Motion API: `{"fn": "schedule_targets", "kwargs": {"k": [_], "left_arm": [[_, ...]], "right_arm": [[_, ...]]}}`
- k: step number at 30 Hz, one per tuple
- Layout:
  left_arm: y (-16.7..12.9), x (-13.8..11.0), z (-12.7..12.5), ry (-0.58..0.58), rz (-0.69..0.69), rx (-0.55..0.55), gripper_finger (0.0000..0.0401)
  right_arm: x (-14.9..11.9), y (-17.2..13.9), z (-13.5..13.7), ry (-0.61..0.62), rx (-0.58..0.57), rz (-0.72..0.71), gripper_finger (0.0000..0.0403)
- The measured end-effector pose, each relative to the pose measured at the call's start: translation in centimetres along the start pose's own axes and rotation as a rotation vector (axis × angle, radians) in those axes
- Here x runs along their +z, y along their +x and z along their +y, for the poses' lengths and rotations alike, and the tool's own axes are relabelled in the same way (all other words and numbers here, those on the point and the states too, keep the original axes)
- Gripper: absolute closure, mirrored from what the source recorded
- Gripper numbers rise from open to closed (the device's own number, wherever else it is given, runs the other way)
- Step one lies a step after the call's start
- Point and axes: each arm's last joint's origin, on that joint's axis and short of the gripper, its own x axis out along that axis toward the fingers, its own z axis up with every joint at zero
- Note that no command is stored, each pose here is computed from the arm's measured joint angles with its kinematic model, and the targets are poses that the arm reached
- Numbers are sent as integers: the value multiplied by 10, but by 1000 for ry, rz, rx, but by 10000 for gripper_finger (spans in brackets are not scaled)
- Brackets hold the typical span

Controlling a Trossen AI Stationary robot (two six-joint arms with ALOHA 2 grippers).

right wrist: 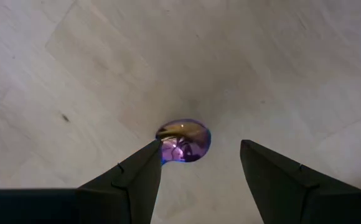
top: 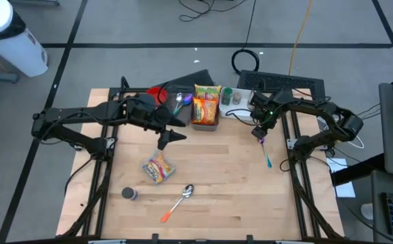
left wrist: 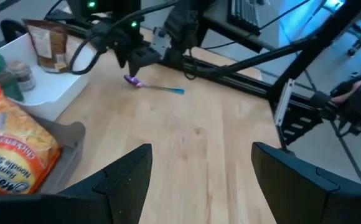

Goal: Pick & Place Food Item
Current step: Put the purple and blue spoon into the left black bin

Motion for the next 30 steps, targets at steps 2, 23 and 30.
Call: {"fn": "schedule_targets", "kwargs": {"k": [2, 23, 30], "left_arm": [[0, 0, 3, -8, 1, 9, 119], [-1, 1, 4, -25, 1, 4, 119], [-1, 1, 4, -25, 1, 4, 119]], "right_arm": [[0, 1, -1, 0, 0, -6, 193], [0, 14, -2, 0, 6, -57, 193], [4, 23, -3, 4, 27, -12, 193]]}}
